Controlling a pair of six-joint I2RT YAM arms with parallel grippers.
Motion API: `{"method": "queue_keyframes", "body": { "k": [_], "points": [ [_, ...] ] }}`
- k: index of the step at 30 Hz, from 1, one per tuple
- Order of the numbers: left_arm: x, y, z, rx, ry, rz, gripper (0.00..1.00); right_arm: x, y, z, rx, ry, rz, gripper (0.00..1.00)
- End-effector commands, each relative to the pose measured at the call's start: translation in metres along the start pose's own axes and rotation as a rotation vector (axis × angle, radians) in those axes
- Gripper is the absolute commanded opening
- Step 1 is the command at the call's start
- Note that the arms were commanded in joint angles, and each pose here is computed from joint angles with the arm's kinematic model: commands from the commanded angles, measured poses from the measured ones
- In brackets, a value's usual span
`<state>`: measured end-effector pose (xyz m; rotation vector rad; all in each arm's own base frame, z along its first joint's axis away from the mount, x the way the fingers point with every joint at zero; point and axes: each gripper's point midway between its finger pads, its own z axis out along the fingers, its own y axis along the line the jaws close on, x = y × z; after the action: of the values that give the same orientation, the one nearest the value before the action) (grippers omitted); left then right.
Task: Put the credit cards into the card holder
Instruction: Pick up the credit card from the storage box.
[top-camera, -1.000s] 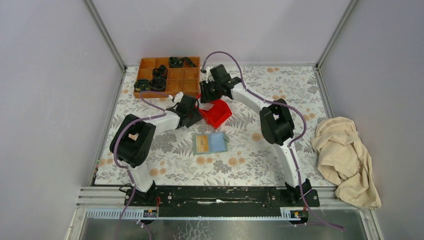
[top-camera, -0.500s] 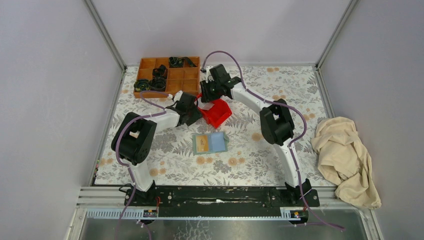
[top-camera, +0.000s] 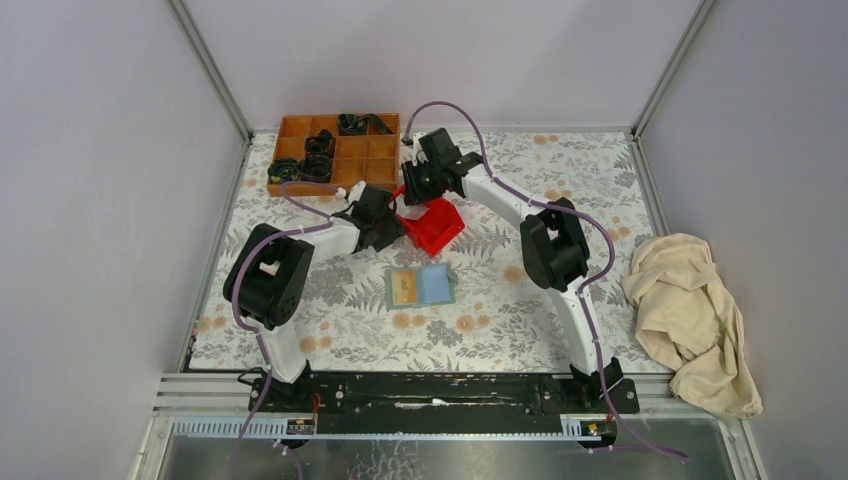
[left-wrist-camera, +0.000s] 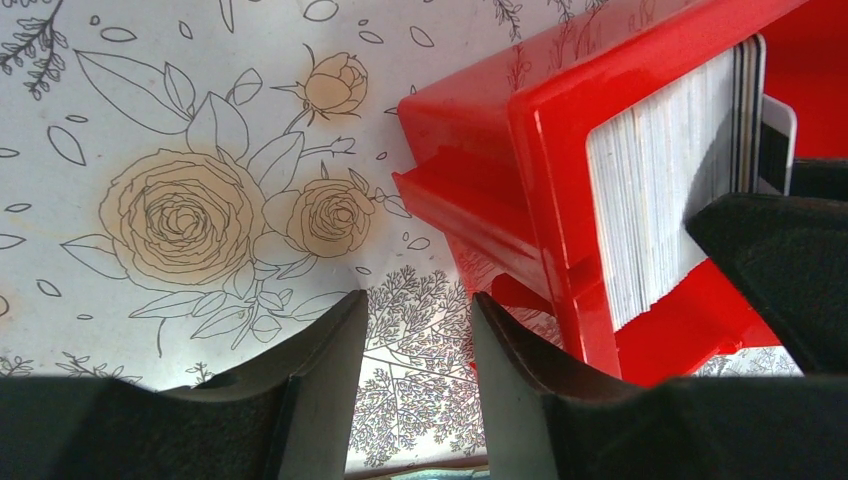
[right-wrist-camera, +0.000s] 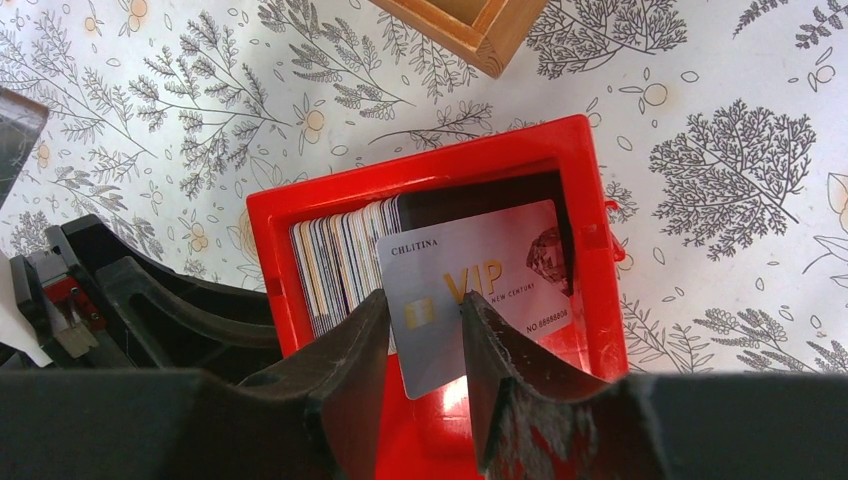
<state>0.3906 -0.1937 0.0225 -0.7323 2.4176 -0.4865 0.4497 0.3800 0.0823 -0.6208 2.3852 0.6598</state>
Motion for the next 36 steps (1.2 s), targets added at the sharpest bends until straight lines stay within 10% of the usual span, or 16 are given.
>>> {"method": "queue_keyframes", "body": {
  "k": [1,36],
  "points": [
    [-0.017,-0.029,0.005,0.094,-0.045,-0.010,0.50,-0.019,0.036,-0.032,-0.049,-0.025,-0.016,0.38],
    [-0.033,-0.034,-0.021,0.103,-0.083,0.032,0.51,-0.032,0.007,-0.087,0.191,-0.122,-0.084,0.00]
  ]
}}
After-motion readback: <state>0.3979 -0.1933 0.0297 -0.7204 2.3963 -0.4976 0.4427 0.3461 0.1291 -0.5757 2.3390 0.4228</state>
